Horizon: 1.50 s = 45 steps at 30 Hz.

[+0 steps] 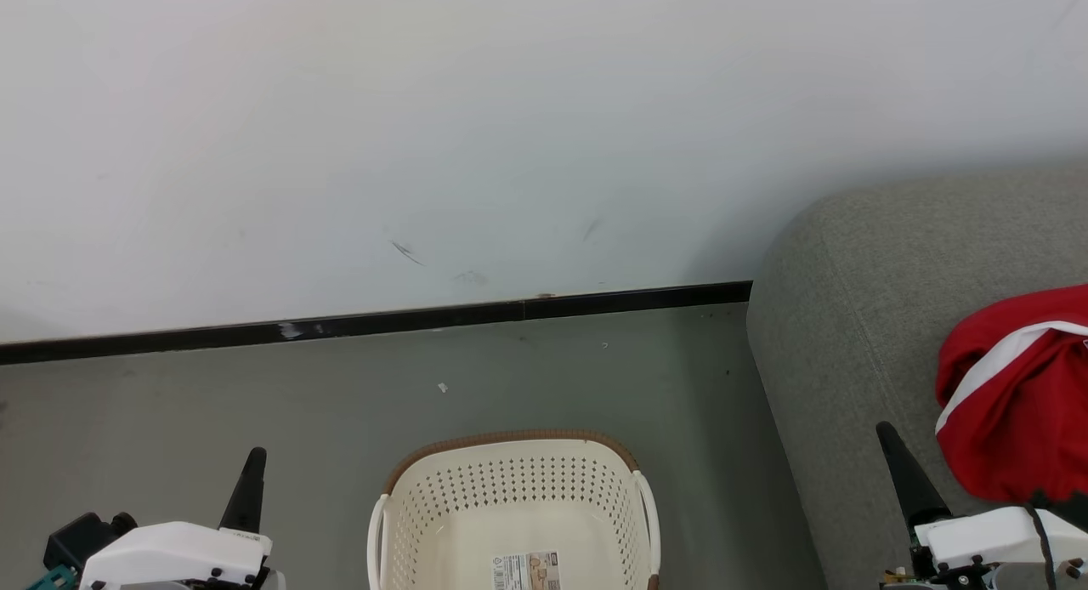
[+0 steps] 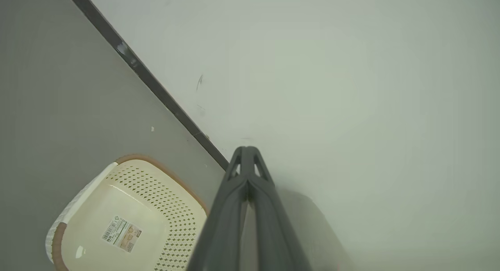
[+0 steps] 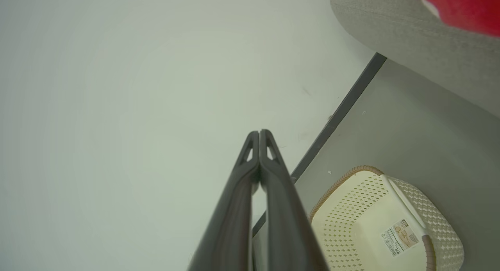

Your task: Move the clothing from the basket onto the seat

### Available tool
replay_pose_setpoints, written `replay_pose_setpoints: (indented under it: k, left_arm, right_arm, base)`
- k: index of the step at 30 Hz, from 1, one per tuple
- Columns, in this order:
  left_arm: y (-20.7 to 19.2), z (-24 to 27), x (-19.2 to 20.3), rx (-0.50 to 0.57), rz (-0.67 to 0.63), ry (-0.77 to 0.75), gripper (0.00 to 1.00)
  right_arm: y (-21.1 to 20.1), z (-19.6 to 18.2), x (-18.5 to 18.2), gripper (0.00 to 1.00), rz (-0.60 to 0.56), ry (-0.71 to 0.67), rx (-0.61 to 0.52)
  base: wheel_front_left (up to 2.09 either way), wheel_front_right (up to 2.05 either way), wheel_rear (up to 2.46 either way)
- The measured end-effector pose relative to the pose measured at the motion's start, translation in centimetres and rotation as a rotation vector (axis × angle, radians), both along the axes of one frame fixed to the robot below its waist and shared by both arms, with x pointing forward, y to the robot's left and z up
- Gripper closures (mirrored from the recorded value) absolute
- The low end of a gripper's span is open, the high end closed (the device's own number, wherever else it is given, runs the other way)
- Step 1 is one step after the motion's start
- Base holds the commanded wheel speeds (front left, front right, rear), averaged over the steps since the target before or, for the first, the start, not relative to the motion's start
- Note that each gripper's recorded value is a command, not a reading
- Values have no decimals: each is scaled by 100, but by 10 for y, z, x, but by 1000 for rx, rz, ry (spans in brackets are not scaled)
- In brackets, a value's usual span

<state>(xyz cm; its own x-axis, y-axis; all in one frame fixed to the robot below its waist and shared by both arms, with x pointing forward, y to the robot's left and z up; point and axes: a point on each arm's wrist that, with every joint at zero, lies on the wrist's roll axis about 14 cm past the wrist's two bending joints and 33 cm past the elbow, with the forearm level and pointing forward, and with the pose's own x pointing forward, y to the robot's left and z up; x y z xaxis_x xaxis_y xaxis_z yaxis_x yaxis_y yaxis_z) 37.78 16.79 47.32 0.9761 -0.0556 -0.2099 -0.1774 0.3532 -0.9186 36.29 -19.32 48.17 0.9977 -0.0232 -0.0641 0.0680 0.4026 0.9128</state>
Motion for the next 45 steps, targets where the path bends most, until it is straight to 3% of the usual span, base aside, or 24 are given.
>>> replay_pose_setpoints:
  k: [27, 45]
  left_arm:
    - [17, 19, 2, -359, 77, -118, 100]
    - [18, 20, 2, -360, 80, -124, 100]
  right_arm:
    - [-9, 4, 13, 100, -31, -9, 426]
    - [-10, 7, 16, 100, -30, -15, 427]
  base:
    - [0, 0, 0]
    - [0, 0, 0]
